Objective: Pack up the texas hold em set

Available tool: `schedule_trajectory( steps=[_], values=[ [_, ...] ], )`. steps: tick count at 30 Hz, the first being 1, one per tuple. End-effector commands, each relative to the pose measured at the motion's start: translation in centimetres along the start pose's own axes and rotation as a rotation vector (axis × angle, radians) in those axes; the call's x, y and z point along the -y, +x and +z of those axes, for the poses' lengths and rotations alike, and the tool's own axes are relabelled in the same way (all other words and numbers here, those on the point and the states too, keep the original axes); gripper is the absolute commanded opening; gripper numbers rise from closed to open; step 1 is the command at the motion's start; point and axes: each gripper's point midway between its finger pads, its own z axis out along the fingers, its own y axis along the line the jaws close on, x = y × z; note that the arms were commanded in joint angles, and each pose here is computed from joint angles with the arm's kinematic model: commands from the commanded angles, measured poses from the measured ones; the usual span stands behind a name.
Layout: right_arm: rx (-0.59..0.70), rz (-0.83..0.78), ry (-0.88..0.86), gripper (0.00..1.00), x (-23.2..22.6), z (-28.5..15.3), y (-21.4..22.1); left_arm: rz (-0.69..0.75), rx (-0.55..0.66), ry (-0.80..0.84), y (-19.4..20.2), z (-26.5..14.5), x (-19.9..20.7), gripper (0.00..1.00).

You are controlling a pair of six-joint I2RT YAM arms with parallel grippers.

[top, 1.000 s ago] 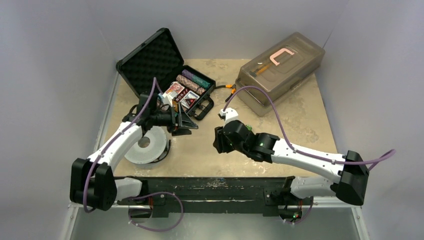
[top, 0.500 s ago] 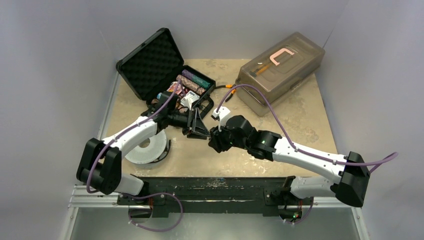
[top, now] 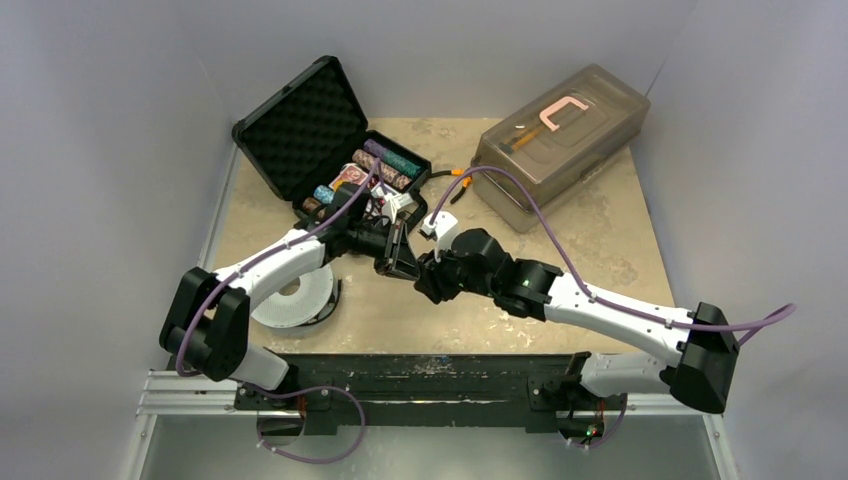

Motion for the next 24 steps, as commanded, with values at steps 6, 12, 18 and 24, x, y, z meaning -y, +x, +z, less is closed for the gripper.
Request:
schedule_trajectory(
  steps=[6, 12, 18, 24],
  values=[
    [0.039, -0.029, 0.058, 0.39, 1.0, 0.2, -1.4, 0.121, 0.063, -0.04, -1.4, -1.1, 2.0, 0.0],
    [0.004, 0.051, 0.202, 0.88, 4.5, -0.9, 1.7, 0.264, 0.252, -0.458, -7.6, -3.8, -2.1, 0.0],
    [-0.015, 0.138, 0.265, 0.97, 6.3, -2.2, 4.7, 0.499, 0.471, -0.848, -17.3, -7.5, -6.1, 0.0],
    [-0.026, 0.189, 0.239, 0.99, 6.1, -3.3, 6.1, 0.705, 0.422, -1.094, -25.5, -8.5, -9.9, 0.0]
  ],
)
